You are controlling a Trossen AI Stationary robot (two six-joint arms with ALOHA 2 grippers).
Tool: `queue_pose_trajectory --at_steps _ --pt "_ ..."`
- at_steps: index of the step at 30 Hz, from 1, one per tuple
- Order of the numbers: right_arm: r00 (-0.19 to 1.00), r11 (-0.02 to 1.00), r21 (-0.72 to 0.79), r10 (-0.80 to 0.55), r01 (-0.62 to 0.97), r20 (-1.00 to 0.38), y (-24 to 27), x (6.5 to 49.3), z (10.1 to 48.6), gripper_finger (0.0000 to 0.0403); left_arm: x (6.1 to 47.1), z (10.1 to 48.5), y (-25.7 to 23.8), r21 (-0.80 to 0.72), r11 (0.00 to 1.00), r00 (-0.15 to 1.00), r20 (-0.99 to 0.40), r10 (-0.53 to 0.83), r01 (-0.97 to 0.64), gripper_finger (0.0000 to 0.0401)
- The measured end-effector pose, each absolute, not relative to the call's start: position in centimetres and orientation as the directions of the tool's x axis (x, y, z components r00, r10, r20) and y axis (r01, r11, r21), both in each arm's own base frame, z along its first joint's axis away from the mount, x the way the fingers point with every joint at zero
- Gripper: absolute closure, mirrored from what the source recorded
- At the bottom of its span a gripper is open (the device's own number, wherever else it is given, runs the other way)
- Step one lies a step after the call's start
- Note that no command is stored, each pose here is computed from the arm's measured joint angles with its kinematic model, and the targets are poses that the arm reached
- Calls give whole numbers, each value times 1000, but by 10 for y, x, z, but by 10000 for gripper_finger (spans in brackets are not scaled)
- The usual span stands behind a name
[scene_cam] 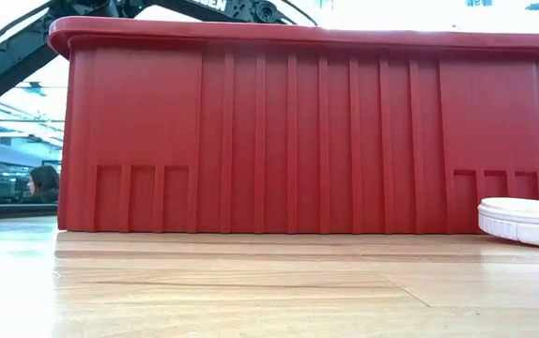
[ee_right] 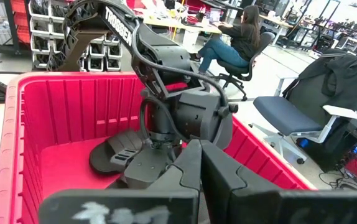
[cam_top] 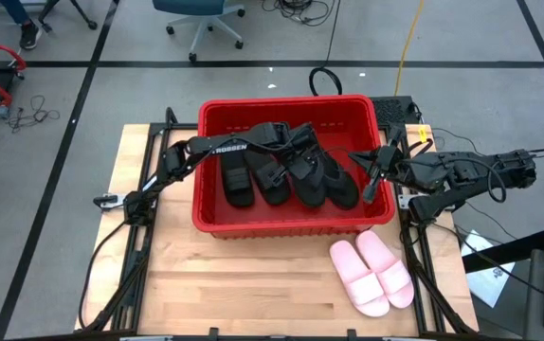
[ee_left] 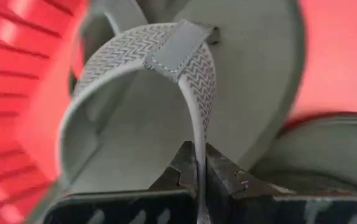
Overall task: Pick and place slides into bin
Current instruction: Put the black slipper into the red red container
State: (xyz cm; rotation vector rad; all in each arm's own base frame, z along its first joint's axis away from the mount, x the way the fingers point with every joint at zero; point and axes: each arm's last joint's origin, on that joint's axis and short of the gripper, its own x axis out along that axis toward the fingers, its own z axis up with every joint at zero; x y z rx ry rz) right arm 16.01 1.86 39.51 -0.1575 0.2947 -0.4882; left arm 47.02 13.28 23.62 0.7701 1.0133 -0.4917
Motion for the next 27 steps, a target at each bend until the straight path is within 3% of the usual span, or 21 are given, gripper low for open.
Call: queue_pose_trajectory --at_steps 10,20,27 --pt "842 872 -218 -483 438 -241 19 160 395 403 454 261 123 230 766 414 -909 -52 600 401" --pt "842 872 -218 -482 437 -241 19 160 395 403 461 232 125 114 805 375 -916 -142 582 401" --pt "842 872 -219 -484 439 -240 19 160 395 403 466 224 127 117 803 393 -906 -154 584 401"
